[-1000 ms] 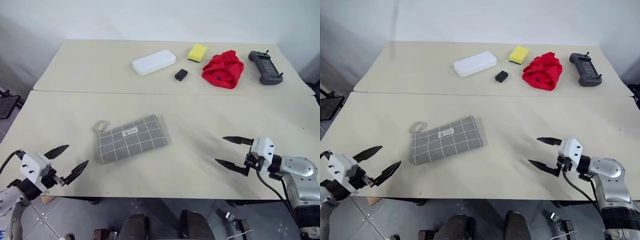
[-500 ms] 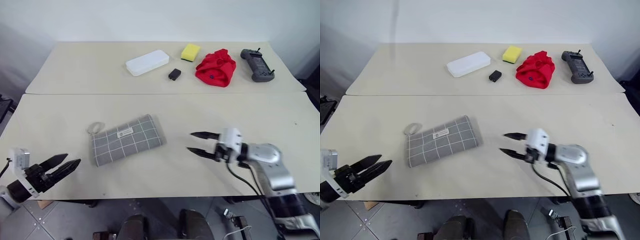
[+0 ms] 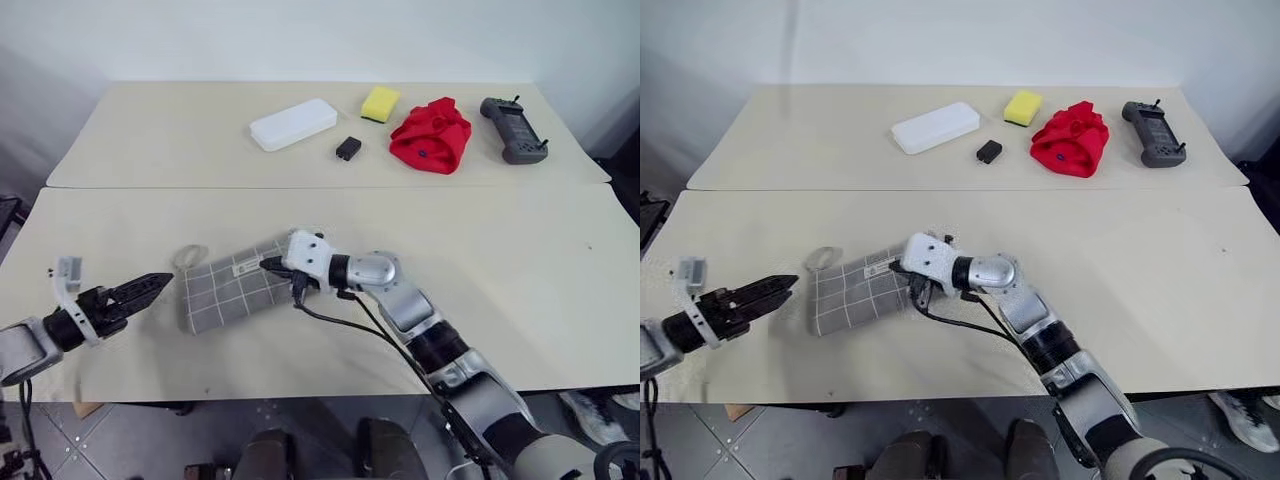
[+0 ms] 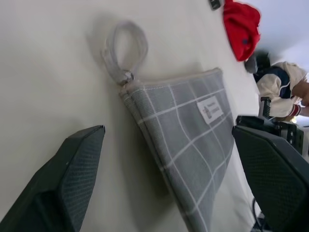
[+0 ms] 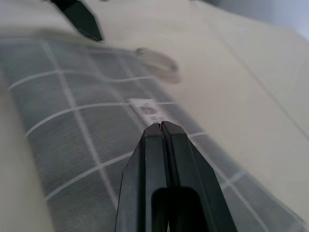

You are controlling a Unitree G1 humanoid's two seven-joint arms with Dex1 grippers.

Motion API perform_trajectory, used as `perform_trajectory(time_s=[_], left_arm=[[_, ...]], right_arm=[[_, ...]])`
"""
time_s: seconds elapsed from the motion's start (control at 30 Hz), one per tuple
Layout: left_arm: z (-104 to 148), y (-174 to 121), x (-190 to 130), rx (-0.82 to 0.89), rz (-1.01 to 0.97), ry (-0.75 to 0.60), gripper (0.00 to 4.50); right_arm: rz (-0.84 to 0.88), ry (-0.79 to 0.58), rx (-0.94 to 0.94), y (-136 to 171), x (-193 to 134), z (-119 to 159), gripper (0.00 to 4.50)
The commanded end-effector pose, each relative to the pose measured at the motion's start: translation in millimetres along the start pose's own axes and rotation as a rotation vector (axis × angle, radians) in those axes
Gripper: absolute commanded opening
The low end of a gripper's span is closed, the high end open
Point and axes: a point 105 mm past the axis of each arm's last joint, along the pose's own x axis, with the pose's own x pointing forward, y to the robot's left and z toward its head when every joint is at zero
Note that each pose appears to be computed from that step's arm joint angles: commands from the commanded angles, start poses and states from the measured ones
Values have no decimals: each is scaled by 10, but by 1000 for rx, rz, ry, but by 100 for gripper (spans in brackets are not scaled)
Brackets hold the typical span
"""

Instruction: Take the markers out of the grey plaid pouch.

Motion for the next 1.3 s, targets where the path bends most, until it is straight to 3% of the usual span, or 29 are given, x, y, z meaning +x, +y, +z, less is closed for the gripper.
perform_trajectory(time_s=[0.03,0.37,0.83,0.93,1.3], left_arm=[[-46,4,15,-48,23,77,450],[-120,-117,222,-186,-33,239,450],[-68,-163,340,-260,-105,244,450],[-56,-158,386,-260,-104,241,391],[-97,-138,430,-281,-127,218,53]], right_arm=[[56,41,-37,82,-22,-121,3],[97,76,-47,91,-126,-265,3],[91,88,-57,43,-220,-318,3],[91,101,-64,34,-265,-351,0],[89,104,-70,33,-297,-354,0]])
